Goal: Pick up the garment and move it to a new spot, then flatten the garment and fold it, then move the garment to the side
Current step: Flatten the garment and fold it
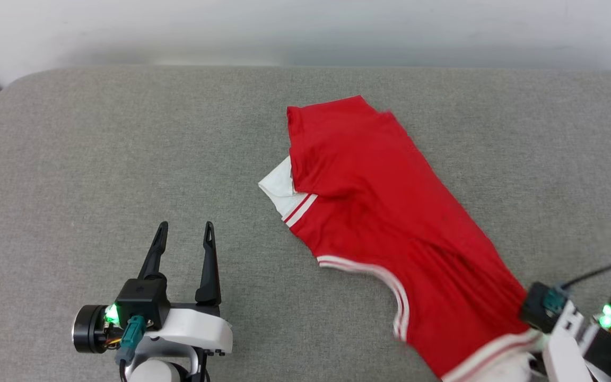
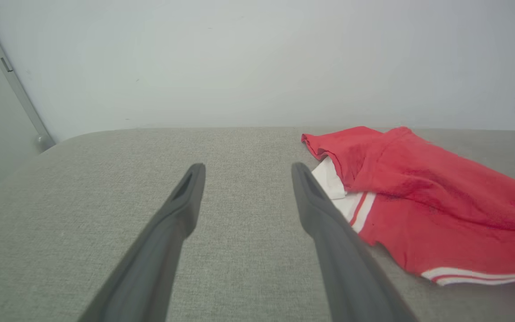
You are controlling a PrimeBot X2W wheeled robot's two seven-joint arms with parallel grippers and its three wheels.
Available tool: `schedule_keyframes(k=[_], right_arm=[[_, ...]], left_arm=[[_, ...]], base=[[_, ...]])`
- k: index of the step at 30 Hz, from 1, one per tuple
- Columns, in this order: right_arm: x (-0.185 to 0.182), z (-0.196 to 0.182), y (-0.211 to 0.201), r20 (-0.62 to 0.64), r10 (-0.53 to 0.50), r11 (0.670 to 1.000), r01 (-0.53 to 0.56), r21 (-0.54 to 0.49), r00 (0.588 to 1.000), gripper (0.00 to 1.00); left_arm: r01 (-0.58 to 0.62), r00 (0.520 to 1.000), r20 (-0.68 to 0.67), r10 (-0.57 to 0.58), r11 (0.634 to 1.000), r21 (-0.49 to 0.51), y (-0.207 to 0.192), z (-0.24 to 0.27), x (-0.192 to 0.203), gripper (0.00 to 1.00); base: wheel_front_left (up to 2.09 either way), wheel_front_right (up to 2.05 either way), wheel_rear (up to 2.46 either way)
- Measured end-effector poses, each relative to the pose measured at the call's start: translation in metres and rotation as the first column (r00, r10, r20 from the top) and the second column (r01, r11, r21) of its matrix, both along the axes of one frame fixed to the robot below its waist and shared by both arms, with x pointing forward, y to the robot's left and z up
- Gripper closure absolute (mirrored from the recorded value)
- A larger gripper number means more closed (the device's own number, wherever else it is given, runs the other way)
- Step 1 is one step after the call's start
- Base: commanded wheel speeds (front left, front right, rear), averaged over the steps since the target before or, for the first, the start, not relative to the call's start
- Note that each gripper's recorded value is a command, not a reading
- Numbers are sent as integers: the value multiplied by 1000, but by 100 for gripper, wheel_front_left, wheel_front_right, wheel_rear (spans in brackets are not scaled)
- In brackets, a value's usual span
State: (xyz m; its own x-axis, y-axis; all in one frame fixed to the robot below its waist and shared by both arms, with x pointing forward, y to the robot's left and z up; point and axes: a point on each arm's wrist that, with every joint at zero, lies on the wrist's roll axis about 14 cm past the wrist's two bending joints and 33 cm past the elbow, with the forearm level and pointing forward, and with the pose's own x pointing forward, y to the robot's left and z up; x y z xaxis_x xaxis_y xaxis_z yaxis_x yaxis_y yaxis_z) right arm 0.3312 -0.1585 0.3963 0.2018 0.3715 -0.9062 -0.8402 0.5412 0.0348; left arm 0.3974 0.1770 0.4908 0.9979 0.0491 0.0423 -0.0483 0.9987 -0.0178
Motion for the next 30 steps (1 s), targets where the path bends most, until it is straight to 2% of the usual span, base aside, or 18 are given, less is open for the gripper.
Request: schedule_keyframes(k=[3,6,8,9,10,11,17,22,25,30], right_arm=[[-21,-19,-26,-71,-79,997,77,-30,994,100],[-24,-27,-36,-62,-108,994,106,-31,992,100],[-22,-24,-30,-53,-160,986,162,37,986,100],[-20,-22,-28,-41,-179,981,181,65,983,92],[-16,-18,-25,-19,-187,978,188,90,982,52],[-9,-11,-22,22,-195,974,191,123,981,0],[22,36,-19,209,-266,940,206,271,941,0],[43,79,-23,361,-325,911,187,368,874,0],[62,112,-18,470,-383,872,143,468,795,0],[79,145,-21,554,-551,765,112,635,624,0]], left_arm=[[3,1000,4,-3,1000,0,-1,1,0,0],[2,1000,5,-2,1000,0,0,2,-1,0],[-3,1000,5,3,1000,5,2,2,-2,0],[-4,1000,4,4,1000,4,2,2,-3,0],[-4,1000,1,4,1000,5,2,1,-5,0],[-3,1000,-1,3,1000,5,2,1,-7,0],[6,999,33,-7,1000,20,1,12,-10,0],[22,998,61,-24,999,35,-1,22,-10,0],[26,997,76,-29,999,42,0,27,-8,0],[49,989,136,-59,996,75,3,48,5,0]], base=[[0,0,0],[0,0,0],[0,0,0],[0,0,0],[0,0,0],[0,0,0],[0,0,0],[0,0,0],[0,0,0],[0,0,0]])
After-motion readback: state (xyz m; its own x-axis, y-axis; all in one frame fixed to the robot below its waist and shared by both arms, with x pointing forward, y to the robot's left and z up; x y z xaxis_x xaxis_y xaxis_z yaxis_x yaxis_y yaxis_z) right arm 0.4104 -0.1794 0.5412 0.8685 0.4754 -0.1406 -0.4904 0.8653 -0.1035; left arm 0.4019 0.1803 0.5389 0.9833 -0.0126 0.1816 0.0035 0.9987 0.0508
